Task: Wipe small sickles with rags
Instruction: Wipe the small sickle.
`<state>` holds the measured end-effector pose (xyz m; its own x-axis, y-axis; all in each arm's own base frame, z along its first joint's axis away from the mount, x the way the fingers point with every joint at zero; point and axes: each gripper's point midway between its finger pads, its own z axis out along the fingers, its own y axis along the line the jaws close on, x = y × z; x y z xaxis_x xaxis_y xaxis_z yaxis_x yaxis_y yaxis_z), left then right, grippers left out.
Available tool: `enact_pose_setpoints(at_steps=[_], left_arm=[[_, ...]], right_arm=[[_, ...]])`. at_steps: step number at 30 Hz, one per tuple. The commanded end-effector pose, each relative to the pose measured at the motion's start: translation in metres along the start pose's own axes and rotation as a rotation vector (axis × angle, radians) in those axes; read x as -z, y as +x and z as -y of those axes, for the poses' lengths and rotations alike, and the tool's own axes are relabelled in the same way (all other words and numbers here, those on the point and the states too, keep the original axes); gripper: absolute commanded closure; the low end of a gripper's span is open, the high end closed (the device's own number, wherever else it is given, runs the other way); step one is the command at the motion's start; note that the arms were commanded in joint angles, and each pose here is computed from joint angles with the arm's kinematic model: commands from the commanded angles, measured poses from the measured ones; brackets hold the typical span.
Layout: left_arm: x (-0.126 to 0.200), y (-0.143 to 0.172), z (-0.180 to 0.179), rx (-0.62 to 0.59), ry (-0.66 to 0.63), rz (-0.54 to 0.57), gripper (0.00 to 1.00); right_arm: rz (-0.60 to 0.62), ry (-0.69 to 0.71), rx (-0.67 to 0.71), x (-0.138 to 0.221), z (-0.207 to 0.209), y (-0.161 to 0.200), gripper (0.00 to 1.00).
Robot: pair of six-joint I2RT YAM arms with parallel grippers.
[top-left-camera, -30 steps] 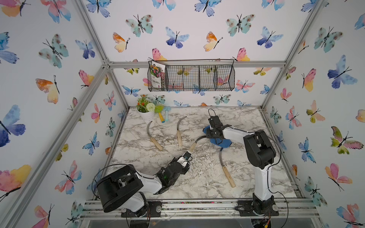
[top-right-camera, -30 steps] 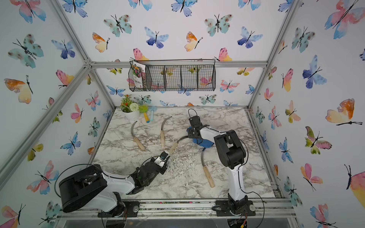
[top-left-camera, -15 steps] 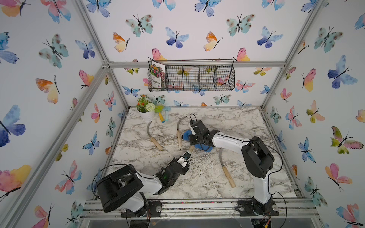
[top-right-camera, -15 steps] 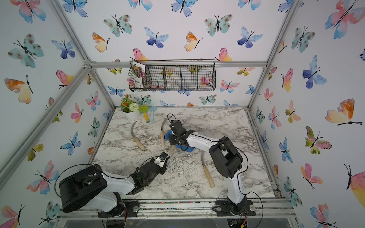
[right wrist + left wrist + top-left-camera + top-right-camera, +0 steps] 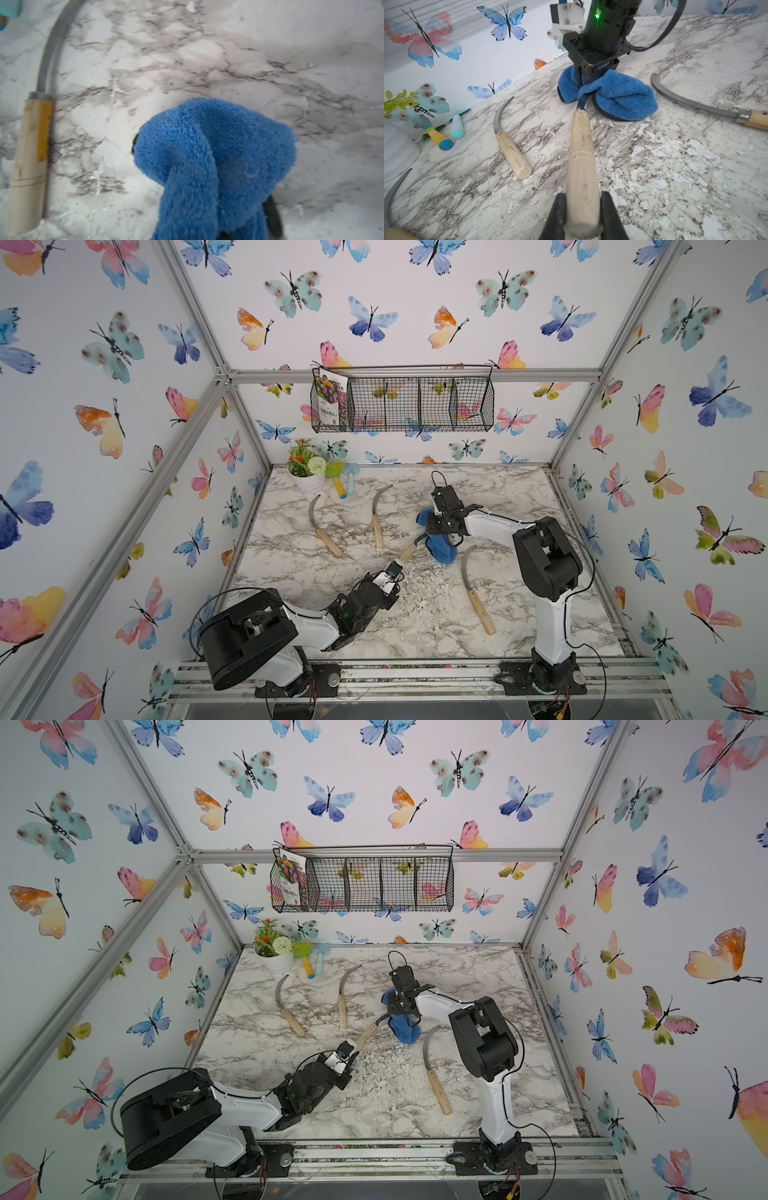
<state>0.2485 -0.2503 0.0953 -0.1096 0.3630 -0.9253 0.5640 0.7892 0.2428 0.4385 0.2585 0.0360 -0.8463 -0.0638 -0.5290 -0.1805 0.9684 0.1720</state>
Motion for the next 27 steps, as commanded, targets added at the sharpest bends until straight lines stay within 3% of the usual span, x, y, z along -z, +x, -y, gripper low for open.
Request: enact_pose_setpoints(at_steps=[1,11,15,21,27], left_arm=[[0.004,-0.015,-0.006,0.025,-0.021,0.056,1.00],[0.003,-0.015,-0.006,0.027,-0.025,0.056,1.00],[0.003,-0.014,-0.006,0.028,-0.023,0.055,1.00],[0.004,-0.014,-0.008,0.032,-0.031,0.055,1.00],[0.007,-0.015,-0.009,0.040,-0.030,0.064,1.00]], right_arm=[[-0.094,0.025,0.023,-0.010,0.003,0.028,0.98],[-0.050,-0.136,0.203,0.025,-0.111,0.044,0.98],[-0.041,-0.207,0.230,0.037,-0.134,0.052,0.98],[-0.065,-0.097,0.175,0.010,-0.088,0.055,0.97],[-0.106,0.066,0.037,-0.020,0.003,0.049,0.98]])
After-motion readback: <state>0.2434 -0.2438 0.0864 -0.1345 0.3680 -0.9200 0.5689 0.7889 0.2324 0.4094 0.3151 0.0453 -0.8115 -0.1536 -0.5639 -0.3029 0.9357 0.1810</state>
